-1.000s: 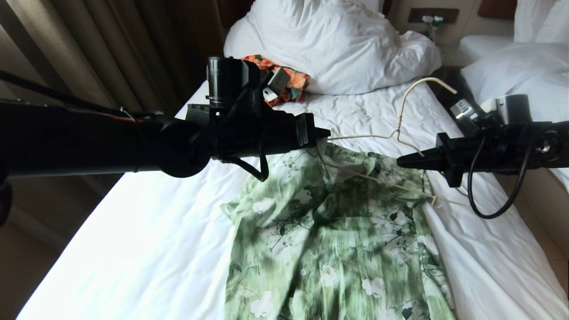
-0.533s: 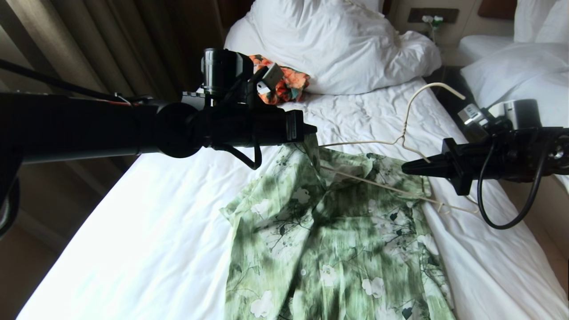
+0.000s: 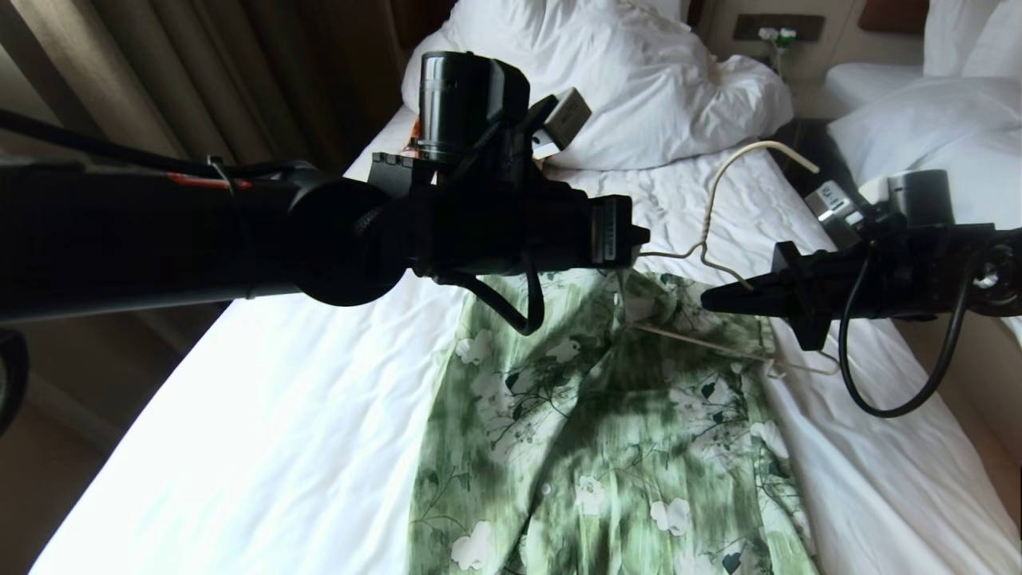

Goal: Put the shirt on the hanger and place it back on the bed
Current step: Hook one side of the shirt onto the hanger

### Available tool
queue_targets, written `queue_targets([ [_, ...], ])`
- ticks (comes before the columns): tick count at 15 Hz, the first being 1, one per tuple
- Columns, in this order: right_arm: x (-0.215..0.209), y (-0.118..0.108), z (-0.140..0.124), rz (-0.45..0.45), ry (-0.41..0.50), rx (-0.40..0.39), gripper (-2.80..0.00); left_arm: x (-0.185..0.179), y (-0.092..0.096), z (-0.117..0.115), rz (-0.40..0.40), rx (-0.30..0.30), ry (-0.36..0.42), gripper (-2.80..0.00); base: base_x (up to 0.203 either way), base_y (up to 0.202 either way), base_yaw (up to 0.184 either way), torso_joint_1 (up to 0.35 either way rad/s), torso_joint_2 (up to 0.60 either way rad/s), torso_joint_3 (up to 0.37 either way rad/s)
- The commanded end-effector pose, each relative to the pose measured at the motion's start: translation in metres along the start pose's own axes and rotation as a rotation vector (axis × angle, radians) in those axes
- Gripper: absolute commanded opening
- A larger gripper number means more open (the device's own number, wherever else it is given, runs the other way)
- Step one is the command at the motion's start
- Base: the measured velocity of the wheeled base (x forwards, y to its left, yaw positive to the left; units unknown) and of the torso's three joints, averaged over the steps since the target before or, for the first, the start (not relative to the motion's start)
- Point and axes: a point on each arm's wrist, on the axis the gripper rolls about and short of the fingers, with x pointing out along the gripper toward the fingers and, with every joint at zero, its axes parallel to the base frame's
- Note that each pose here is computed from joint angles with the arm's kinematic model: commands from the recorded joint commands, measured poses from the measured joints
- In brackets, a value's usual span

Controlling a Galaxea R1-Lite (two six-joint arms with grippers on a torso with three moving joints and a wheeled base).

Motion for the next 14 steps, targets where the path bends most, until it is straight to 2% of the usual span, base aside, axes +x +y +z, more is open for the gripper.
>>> queue_targets([
  [1, 0.010, 0.014, 0.015, 0.049, -0.025, -0.027, -2.80, -0.012, -0.034, 0.005, -0.080, 0.018, -0.022, -2.80, 0.000, 0.000, 0.000, 0.000, 0.00, 0.000],
  [3, 0.017, 0.027, 0.024, 0.087, -0.039, -0.038, -2.80, -0.023, -0.046, 0.006, -0.104, 0.009, -0.022, -2.80, 0.000, 0.000, 0.000, 0.000, 0.00, 0.000],
  [5, 0.022, 0.035, 0.036, 0.112, -0.054, -0.054, -2.80, -0.038, -0.056, 0.007, -0.122, -0.027, -0.016, -2.80, 0.000, 0.000, 0.000, 0.000, 0.00, 0.000],
  [7, 0.027, 0.048, 0.055, 0.143, -0.076, -0.053, -2.80, -0.054, -0.072, 0.002, -0.111, -0.039, 0.041, -2.80, 0.000, 0.000, 0.000, 0.000, 0.00, 0.000],
  [9, 0.029, 0.059, 0.072, 0.168, -0.094, -0.050, -2.80, -0.064, -0.080, -0.001, -0.097, -0.034, 0.039, -2.80, 0.000, 0.000, 0.000, 0.000, 0.00, 0.000],
  [12, 0.026, 0.067, 0.082, 0.170, -0.101, -0.048, -2.80, -0.088, -0.099, -0.007, -0.123, -0.018, 0.041, -2.80, 0.000, 0.000, 0.000, 0.000, 0.00, 0.000],
  [14, 0.027, 0.072, 0.087, 0.181, -0.105, -0.038, -2.80, -0.091, -0.108, -0.011, -0.116, -0.009, 0.041, -2.80, 0.000, 0.000, 0.000, 0.000, 0.00, 0.000],
])
